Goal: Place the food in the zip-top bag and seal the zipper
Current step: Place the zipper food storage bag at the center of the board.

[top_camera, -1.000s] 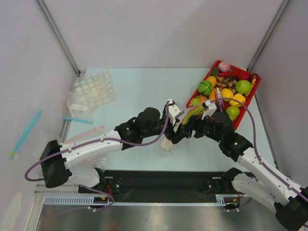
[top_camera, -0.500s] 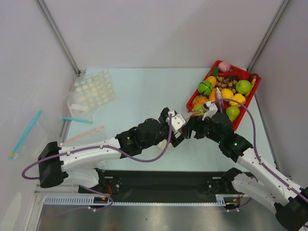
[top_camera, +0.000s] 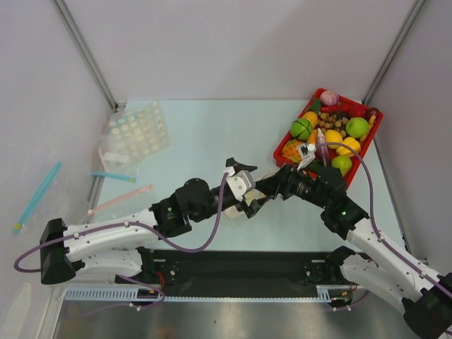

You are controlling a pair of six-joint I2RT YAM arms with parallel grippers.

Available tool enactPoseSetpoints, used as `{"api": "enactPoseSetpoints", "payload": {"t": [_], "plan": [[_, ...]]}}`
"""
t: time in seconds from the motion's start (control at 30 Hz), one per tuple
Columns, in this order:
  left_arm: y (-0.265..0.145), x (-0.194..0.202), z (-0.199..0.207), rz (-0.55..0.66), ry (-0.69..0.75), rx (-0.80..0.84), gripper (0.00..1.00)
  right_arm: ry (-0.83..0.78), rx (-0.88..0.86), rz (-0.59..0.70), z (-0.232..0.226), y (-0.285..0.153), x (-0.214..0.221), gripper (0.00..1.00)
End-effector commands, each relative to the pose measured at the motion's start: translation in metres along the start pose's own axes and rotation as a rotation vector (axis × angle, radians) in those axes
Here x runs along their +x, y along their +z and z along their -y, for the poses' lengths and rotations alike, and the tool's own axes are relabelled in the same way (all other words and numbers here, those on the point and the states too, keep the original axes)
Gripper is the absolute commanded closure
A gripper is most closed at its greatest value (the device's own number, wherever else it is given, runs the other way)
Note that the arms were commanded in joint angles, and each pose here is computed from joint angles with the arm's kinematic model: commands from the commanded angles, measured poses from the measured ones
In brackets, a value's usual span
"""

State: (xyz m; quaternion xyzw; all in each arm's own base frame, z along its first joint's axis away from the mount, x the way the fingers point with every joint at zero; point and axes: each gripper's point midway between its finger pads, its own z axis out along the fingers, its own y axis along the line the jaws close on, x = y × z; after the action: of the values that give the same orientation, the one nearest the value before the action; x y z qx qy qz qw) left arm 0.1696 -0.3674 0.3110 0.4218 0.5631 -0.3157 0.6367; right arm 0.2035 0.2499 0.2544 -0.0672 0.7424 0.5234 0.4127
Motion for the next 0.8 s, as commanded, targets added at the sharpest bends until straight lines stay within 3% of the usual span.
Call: {"api": "enactPoseSetpoints", "payload": {"t": [0.0,0.1,0.17,0.23,0.33,0.57,0.67,0.77], "plan": [[-0.008,0.03,0.024,-0.078,0.04,0.097,0.08,0.046,-0.193,0.128,-0.055,-0.004,-0.044,0.32],[-0.015,0.025,0.018,-0.055,0.046,0.069,0.08,0.092,-0.192,0.099,-0.052,0.002,-0.04,0.36],[-0.018,0.025,0.022,-0.052,0.055,0.1,0.08,0.09,-0.181,0.09,-0.049,0.007,-0.04,0.32],[-0.018,0.035,0.03,-0.08,0.07,0.139,0.07,0.057,-0.14,0.096,-0.041,0.009,-0.043,0.23],[-0.012,0.055,0.043,-0.148,0.111,0.216,0.09,0.027,-0.081,0.123,-0.036,0.005,-0.053,0.21],[-0.005,0.08,0.03,-0.217,0.179,0.147,0.1,0.033,-0.08,0.108,-0.032,0.0,-0.057,0.21],[-0.004,0.092,0.036,-0.246,0.224,0.193,0.1,-0.021,-0.058,0.153,-0.033,-0.008,-0.069,0.21],[-0.005,0.113,0.054,-0.296,0.257,0.291,0.11,-0.137,0.077,0.248,-0.018,-0.024,-0.091,0.2]]}}
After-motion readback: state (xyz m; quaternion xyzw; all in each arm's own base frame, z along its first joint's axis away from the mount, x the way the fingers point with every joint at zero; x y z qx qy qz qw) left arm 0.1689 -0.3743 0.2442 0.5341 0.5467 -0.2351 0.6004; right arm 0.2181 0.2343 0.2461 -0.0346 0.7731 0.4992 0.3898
